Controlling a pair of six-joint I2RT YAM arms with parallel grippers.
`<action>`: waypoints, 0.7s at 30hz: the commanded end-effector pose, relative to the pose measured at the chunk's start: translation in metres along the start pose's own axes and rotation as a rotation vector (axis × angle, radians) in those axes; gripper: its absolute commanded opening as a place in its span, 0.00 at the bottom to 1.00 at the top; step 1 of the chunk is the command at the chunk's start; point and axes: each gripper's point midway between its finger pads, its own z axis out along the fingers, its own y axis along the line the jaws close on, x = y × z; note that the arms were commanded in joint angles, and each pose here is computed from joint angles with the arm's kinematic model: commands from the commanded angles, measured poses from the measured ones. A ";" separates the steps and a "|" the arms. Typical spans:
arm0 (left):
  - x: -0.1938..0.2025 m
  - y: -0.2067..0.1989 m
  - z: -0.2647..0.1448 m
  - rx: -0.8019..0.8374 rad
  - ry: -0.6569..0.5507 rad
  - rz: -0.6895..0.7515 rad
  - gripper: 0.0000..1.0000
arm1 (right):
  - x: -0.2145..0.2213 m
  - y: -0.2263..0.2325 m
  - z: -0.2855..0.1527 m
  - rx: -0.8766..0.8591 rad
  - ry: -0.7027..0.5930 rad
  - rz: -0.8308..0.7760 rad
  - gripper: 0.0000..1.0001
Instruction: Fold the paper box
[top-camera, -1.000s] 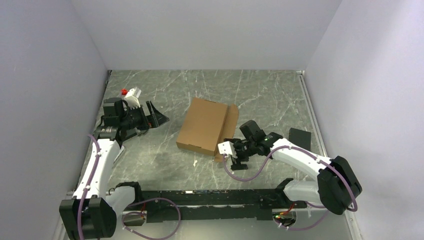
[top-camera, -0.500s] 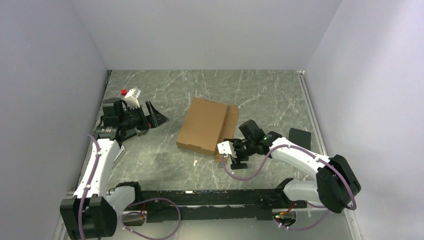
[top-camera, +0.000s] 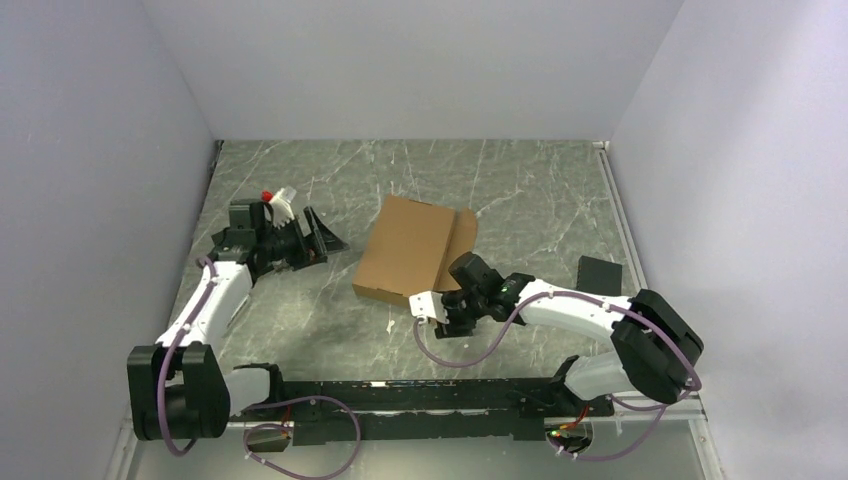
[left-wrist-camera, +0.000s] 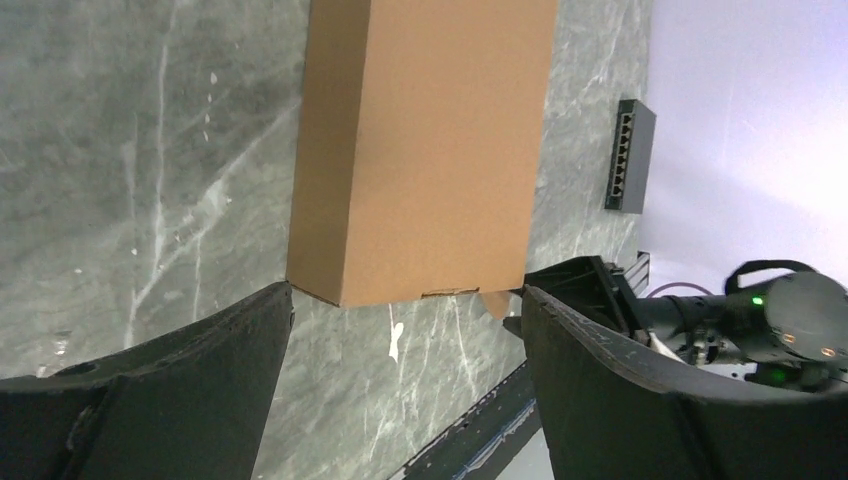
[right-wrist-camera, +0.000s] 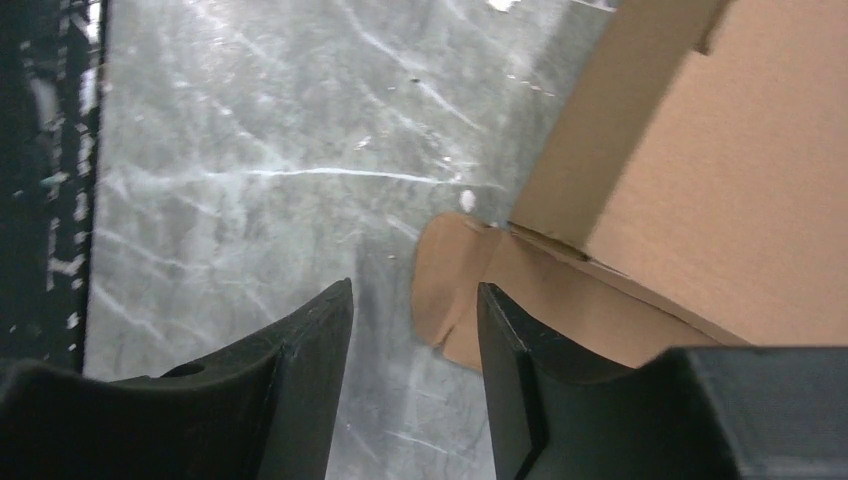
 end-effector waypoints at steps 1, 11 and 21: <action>0.006 -0.004 0.022 -0.023 -0.039 -0.033 0.88 | -0.016 -0.035 -0.006 0.164 -0.024 0.025 0.50; 0.015 0.001 0.055 0.039 -0.093 -0.035 0.87 | -0.023 -0.031 -0.001 0.147 -0.048 0.042 0.38; 0.020 0.000 0.070 0.074 -0.058 -0.012 0.84 | -0.020 -0.031 0.001 0.137 -0.036 0.069 0.24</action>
